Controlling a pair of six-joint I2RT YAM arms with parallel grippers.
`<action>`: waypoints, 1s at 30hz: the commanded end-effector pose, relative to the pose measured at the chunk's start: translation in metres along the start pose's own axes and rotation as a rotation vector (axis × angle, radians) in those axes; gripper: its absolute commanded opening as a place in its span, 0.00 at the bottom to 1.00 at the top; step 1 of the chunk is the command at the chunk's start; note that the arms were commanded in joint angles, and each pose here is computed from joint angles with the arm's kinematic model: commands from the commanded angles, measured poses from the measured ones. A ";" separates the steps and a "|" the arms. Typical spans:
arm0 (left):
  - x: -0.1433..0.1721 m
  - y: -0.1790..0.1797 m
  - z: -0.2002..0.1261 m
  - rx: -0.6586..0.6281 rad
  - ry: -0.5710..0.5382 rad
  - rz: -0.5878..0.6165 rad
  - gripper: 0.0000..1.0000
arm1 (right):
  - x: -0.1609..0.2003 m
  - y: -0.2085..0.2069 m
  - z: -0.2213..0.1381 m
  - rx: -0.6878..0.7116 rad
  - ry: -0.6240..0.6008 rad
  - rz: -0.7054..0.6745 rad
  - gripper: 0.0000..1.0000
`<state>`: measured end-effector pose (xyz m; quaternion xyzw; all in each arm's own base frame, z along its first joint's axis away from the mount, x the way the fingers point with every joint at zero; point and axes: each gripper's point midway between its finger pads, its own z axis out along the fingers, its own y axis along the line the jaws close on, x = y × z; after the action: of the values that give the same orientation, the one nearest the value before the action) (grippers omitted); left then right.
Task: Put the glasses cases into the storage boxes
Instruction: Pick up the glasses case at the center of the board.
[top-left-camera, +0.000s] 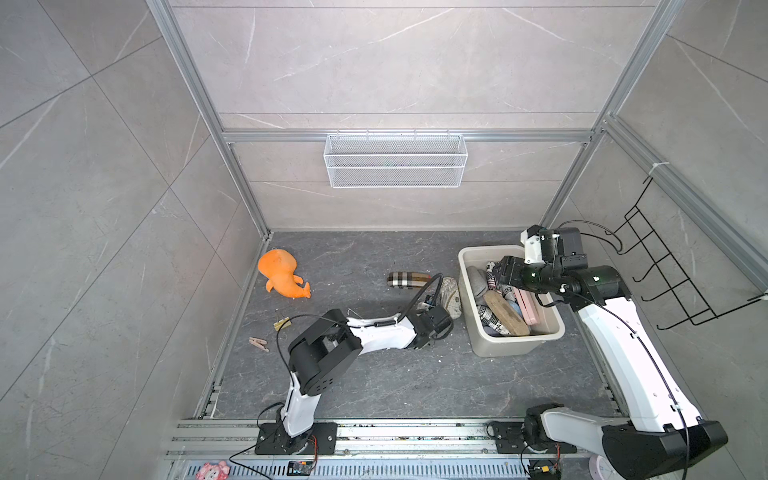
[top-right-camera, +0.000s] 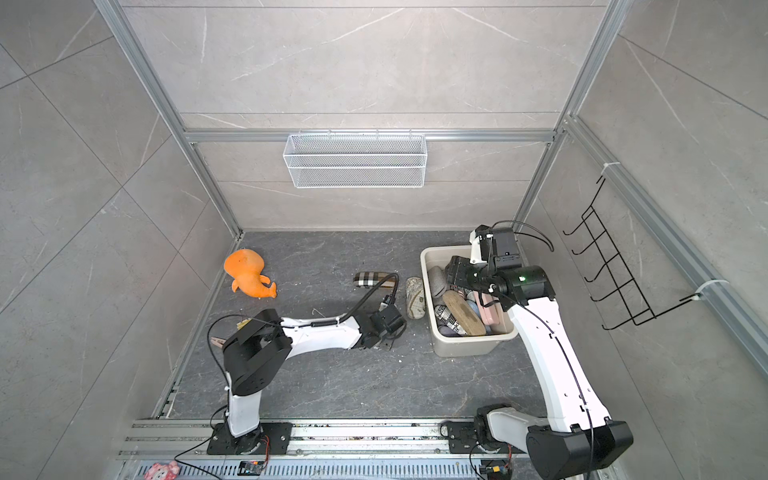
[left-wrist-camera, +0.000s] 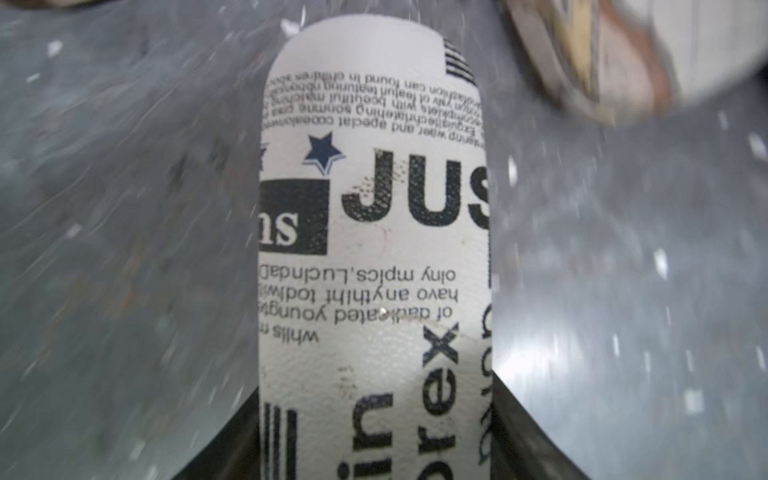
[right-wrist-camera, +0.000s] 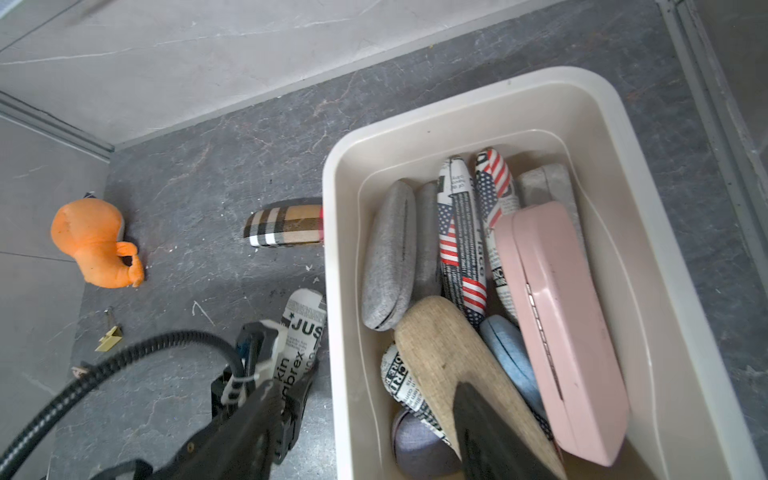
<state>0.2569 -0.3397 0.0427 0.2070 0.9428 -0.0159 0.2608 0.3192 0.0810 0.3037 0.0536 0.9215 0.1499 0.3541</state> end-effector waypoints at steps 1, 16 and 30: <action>-0.029 0.017 -0.054 0.002 -0.165 -0.109 0.58 | -0.009 0.025 -0.011 -0.066 -0.036 -0.005 0.68; -0.030 0.086 -0.154 0.142 -0.527 -0.255 0.58 | -0.003 0.121 0.007 -0.301 -0.086 -0.067 0.68; -0.055 0.095 -0.158 0.354 -0.570 -0.365 0.58 | 0.025 0.149 0.017 -0.286 -0.048 -0.145 0.69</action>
<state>0.2568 -0.2338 0.1849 0.0589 0.8675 -0.2169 0.4437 0.3085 0.2288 0.3246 -0.0690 0.8837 0.2572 0.3849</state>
